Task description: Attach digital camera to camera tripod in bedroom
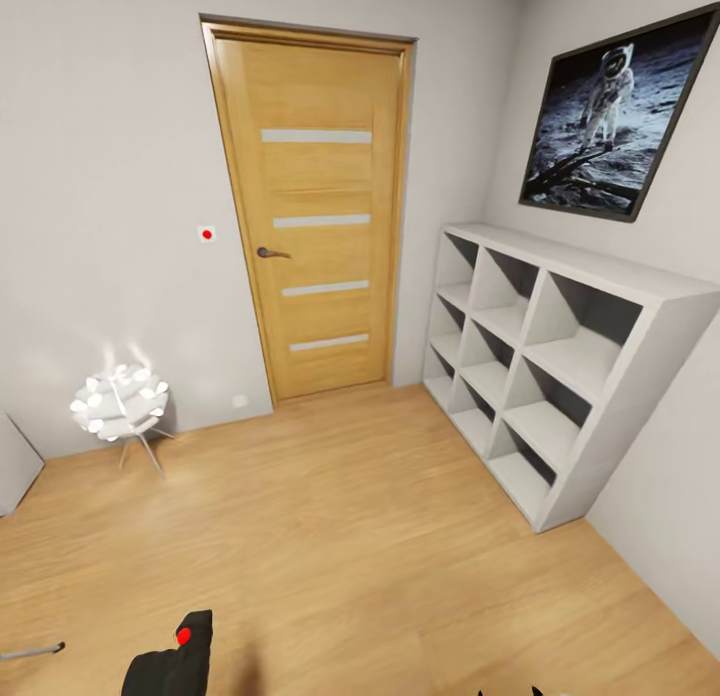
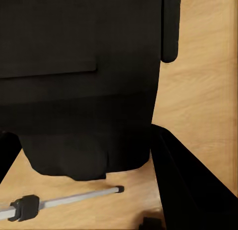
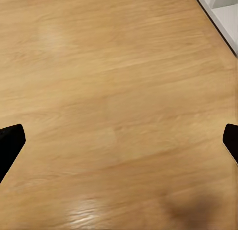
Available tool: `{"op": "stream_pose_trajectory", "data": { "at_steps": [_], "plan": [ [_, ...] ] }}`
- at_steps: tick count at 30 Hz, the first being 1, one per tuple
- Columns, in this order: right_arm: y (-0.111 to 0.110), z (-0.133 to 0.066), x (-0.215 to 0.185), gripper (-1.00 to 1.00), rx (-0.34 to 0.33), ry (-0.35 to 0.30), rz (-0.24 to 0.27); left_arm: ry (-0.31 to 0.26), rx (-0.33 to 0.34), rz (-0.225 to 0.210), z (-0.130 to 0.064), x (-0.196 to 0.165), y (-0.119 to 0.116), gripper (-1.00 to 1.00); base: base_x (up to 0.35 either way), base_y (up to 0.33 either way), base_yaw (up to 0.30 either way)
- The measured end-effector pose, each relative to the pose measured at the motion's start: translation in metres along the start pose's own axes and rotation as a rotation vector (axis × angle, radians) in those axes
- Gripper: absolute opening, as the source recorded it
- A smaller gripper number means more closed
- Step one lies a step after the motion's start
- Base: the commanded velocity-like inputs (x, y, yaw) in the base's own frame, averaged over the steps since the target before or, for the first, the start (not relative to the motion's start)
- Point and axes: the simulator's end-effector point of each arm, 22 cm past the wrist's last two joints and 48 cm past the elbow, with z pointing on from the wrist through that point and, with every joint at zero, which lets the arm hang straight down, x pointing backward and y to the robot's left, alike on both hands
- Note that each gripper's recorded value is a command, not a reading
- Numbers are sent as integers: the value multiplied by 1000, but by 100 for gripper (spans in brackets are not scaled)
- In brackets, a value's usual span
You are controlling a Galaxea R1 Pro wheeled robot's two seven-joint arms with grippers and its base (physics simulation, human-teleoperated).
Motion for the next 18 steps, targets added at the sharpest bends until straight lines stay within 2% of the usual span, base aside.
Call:
{"op": "stream_pose_trajectory", "data": {
  "at_steps": [11,18],
  "plan": [
    [1,0,0,100,0,0,0,0,0,1,0,0,0,-100,291,-221,22],
    [1,0,0,100,0,0,1,0,-1,0,0,0,1,-100,289,-222,232]
  ]
}}
